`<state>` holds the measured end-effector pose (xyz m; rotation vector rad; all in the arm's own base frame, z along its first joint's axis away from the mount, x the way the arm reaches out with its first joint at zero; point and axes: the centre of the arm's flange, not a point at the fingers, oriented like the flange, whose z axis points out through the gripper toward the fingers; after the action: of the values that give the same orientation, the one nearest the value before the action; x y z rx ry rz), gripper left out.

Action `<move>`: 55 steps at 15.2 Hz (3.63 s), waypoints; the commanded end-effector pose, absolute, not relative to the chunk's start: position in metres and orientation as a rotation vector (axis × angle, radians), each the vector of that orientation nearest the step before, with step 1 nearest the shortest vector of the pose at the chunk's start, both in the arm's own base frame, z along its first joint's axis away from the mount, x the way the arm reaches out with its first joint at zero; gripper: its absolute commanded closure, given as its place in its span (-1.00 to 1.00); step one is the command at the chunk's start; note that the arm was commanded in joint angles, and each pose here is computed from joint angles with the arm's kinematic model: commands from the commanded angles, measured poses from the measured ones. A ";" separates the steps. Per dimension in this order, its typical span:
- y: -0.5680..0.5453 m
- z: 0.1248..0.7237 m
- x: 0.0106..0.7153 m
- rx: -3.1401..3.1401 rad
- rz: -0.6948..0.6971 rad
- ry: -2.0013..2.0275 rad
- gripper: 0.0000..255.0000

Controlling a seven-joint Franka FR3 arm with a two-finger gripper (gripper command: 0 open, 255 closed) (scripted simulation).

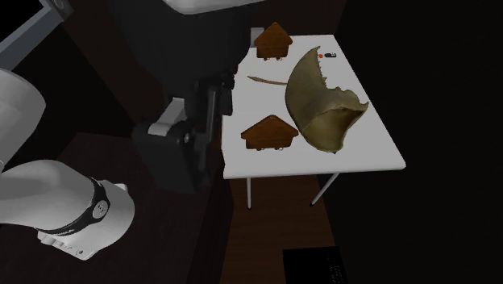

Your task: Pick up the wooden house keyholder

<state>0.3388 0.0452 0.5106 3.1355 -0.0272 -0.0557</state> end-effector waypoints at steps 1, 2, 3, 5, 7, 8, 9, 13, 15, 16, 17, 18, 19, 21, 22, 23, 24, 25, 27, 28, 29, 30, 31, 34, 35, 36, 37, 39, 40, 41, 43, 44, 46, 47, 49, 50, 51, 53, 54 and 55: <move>0.066 0.493 0.343 3.141 -0.045 -0.003 -1.00; 0.075 0.485 0.346 3.143 -0.041 0.010 -1.00; 0.085 0.477 0.348 3.145 -0.037 0.023 -1.00; 0.104 0.461 0.353 3.150 -0.029 0.048 -1.00; 0.124 0.444 0.358 3.154 -0.021 0.074 -1.00; 0.133 0.436 0.361 3.156 -0.017 0.086 -1.00; 0.143 0.428 0.363 3.158 -0.013 0.099 -1.00; 0.183 0.397 0.371 3.165 0.003 0.151 -1.00; 0.203 0.381 0.375 3.168 0.012 0.177 -1.00; 0.213 0.373 0.377 3.170 0.016 0.190 -1.00; 0.223 0.365 0.379 3.171 0.020 0.203 -1.00; 0.233 0.357 0.380 3.173 0.024 0.216 -1.00; 0.243 0.350 0.382 3.174 0.028 0.229 -1.00; 0.263 0.334 0.385 3.177 0.036 0.255 -1.00; 0.273 0.327 0.387 3.178 0.040 0.268 -1.00; 0.284 0.319 0.388 3.179 0.044 0.281 -1.00; 0.294 0.311 0.389 3.180 0.049 0.294 -1.00; 0.304 0.304 0.391 3.181 0.053 0.307 -1.00; 0.314 0.292 0.392 3.182 0.057 0.319 -1.00; 0.314 0.286 0.392 3.182 0.057 0.319 -1.00; 0.314 0.281 0.392 3.182 0.057 0.319 -1.00; 0.314 0.276 0.392 3.182 0.057 0.319 -1.00; 0.314 0.270 0.392 3.182 0.057 0.319 -1.00; 0.314 0.257 0.392 3.182 0.057 0.319 -1.00; 0.314 0.257 0.392 3.182 0.057 0.319 -1.00; 0.314 0.257 0.392 3.182 0.057 0.319 -1.00; 0.314 0.257 0.392 3.182 0.057 0.319 1.00; 0.314 0.257 0.392 3.182 0.057 0.319 1.00; 0.314 0.257 0.392 3.182 0.057 0.319 1.00; 0.314 0.257 0.392 3.182 0.057 0.319 1.00; 0.314 0.257 0.392 3.182 0.057 0.319 1.00; 0.314 0.257 0.392 3.182 0.057 0.319 1.00; 0.314 0.257 0.392 3.182 0.057 0.319 1.00; 0.314 0.262 0.392 3.182 0.057 0.319 1.00; 0.314 0.273 0.392 3.182 0.057 0.319 1.00; 0.314 0.278 0.392 3.182 0.057 0.319 1.00; 0.314 0.283 0.392 3.182 0.057 0.319 1.00; 0.314 0.294 0.392 3.182 0.057 0.319 1.00; 0.314 0.299 0.392 3.182 0.057 0.319 1.00; 0.314 0.304 0.392 3.182 0.057 0.319 1.00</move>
<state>0.3915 0.3142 0.2989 3.1816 0.3192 0.0568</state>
